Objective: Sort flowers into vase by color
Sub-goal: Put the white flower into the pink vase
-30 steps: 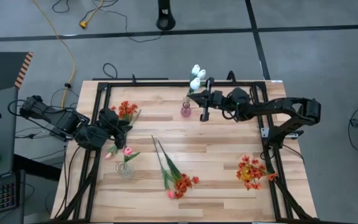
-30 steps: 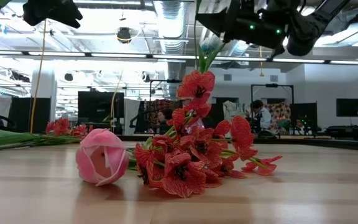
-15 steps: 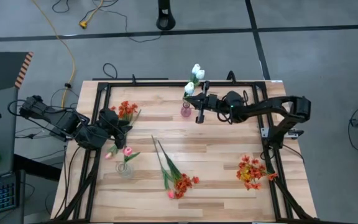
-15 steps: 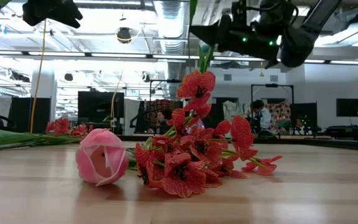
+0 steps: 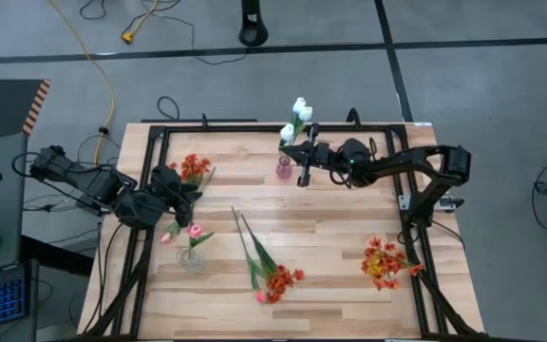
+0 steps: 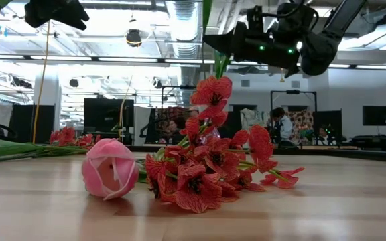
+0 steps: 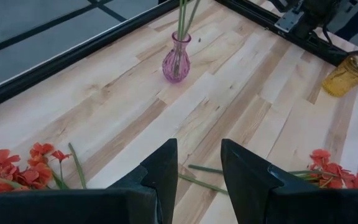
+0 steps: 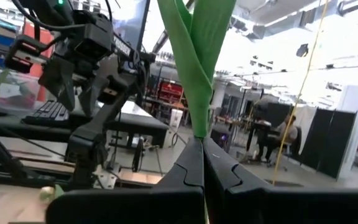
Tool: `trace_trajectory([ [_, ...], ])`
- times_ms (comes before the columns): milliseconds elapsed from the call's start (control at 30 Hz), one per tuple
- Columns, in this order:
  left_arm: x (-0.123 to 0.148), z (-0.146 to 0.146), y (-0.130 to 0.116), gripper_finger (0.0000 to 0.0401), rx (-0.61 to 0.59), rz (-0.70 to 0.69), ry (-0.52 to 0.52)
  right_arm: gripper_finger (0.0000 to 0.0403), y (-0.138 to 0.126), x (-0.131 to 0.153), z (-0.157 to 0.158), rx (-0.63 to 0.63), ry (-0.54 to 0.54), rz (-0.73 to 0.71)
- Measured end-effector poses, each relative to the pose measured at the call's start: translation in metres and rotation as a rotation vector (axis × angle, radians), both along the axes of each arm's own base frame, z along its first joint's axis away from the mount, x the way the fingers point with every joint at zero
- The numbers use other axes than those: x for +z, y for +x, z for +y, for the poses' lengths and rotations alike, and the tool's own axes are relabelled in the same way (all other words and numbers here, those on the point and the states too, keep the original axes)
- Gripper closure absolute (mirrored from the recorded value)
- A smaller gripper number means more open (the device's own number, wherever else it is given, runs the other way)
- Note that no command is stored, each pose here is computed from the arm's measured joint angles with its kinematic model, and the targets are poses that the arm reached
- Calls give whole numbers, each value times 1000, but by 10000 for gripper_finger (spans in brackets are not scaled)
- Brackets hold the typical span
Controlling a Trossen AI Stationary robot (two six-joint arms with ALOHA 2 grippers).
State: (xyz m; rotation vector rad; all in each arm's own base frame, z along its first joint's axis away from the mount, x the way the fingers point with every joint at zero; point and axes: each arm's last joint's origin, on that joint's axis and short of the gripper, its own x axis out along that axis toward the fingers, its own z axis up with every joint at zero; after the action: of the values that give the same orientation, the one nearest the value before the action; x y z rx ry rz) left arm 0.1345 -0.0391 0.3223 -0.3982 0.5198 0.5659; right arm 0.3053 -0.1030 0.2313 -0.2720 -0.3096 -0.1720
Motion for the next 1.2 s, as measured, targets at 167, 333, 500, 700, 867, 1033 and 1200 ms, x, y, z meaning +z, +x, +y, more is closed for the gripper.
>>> trace_trajectory([
  [167, 0, 0, 0, 292, 0, 0, 1, 386, 1, -4, -1, -19, 23, 41],
  [333, 0, 0, 0, 292, 0, 0, 0, 368, 2, -8, -1, -20, 36, 79],
  [500, 0, 0, 0, 292, 0, -1, 0, 356, 2, -9, -1, -20, 40, 91],
  [700, 0, 0, 0, 292, 0, 0, -1, 353, 3, -10, -2, -28, 45, 100],
  [867, 0, 0, 0, 292, 8, -6, -10, 348, 3, -13, -5, -117, 79, 124],
  [1033, 0, 0, 0, 292, 13, -10, -26, 317, 3, -18, -5, -127, 95, 169],
  [1200, 0, 0, 0, 292, 18, -14, -35, 263, 4, -21, -5, -127, 104, 200],
])
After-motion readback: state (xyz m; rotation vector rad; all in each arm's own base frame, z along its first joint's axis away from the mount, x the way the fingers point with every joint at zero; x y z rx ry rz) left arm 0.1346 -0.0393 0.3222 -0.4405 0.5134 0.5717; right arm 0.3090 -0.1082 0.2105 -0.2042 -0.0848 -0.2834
